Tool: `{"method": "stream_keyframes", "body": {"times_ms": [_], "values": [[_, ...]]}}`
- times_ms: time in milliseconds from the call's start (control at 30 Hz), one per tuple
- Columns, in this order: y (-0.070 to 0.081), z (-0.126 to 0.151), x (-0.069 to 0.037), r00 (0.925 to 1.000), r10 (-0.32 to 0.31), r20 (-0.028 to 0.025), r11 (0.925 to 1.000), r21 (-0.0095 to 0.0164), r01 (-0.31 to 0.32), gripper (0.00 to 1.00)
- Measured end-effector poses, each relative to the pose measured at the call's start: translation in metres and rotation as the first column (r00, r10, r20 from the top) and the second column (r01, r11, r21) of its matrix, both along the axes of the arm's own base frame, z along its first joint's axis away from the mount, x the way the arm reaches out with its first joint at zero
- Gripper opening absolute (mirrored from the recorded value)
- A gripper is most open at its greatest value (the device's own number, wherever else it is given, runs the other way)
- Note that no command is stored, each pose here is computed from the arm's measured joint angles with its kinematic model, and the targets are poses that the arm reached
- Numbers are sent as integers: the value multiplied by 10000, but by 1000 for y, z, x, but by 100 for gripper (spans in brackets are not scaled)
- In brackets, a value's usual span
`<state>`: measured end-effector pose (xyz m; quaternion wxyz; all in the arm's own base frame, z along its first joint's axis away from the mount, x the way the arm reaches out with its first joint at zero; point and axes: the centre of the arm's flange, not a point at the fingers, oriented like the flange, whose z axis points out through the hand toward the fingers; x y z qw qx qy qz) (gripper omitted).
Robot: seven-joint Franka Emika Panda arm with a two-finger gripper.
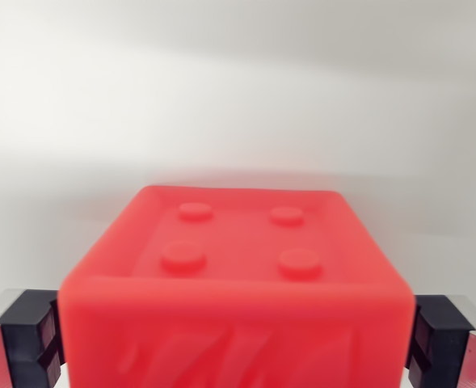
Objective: Destack cube
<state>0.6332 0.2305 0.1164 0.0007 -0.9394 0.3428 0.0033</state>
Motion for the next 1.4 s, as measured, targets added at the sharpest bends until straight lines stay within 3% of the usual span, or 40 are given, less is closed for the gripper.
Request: {"method": "stream_keyframes", "body": {"times_ms": [267, 567, 1400], "values": [[0, 10, 1, 10000, 2, 36, 10000, 5, -2, 100], [0, 32, 1, 10000, 7, 48, 10000, -8, -6, 100], [1, 130, 1, 10000, 15, 94, 10000, -32, -14, 100]]}}
